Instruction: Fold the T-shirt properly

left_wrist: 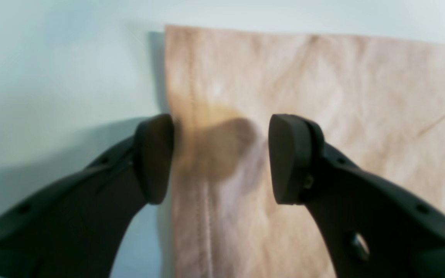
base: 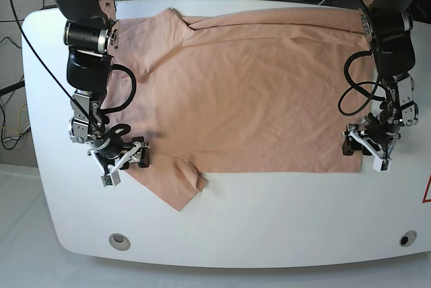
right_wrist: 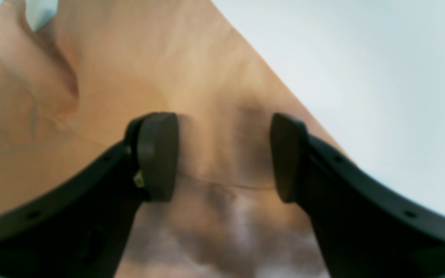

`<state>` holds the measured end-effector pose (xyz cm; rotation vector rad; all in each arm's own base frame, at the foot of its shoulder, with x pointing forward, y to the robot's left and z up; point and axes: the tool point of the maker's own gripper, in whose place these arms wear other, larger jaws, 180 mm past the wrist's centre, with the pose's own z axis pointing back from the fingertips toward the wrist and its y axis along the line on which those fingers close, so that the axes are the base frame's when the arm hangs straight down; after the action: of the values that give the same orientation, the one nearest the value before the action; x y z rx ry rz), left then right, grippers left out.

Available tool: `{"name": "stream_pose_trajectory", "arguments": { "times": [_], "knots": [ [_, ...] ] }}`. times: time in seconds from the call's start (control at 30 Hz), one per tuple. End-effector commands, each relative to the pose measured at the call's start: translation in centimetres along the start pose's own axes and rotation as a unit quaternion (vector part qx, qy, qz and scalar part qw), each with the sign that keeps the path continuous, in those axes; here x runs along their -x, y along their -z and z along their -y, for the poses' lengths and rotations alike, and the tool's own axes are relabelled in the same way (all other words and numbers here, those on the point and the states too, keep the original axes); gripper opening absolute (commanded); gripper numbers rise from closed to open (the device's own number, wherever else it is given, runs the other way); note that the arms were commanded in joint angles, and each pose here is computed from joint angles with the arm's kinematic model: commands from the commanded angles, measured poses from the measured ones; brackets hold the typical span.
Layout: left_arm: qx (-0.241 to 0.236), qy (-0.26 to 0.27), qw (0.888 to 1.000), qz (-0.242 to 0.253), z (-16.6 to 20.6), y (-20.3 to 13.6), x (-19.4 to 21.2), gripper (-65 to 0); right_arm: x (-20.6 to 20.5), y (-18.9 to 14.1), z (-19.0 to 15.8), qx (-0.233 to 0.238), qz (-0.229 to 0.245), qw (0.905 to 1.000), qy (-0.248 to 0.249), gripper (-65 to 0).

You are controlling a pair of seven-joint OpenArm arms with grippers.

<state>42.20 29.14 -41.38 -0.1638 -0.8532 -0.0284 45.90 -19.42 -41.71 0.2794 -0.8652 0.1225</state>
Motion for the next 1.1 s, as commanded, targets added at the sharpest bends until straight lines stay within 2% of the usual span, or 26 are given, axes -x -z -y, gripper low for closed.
{"name": "stream_pose_trajectory", "arguments": {
  "times": [0.0,1.07],
  "knots": [
    [-0.004,0.007,1.000,0.017,-0.53,-0.34,-1.91,-29.1,-2.48,-0.24,0.42,0.002,0.018,0.9998,-0.009,-28.1],
    [-0.005,0.005,1.000,0.011,-0.94,-0.45,-1.76,-29.0,-2.83,0.06,0.09,-0.002,0.014,0.9999,-0.004,-27.5]
  ]
}}
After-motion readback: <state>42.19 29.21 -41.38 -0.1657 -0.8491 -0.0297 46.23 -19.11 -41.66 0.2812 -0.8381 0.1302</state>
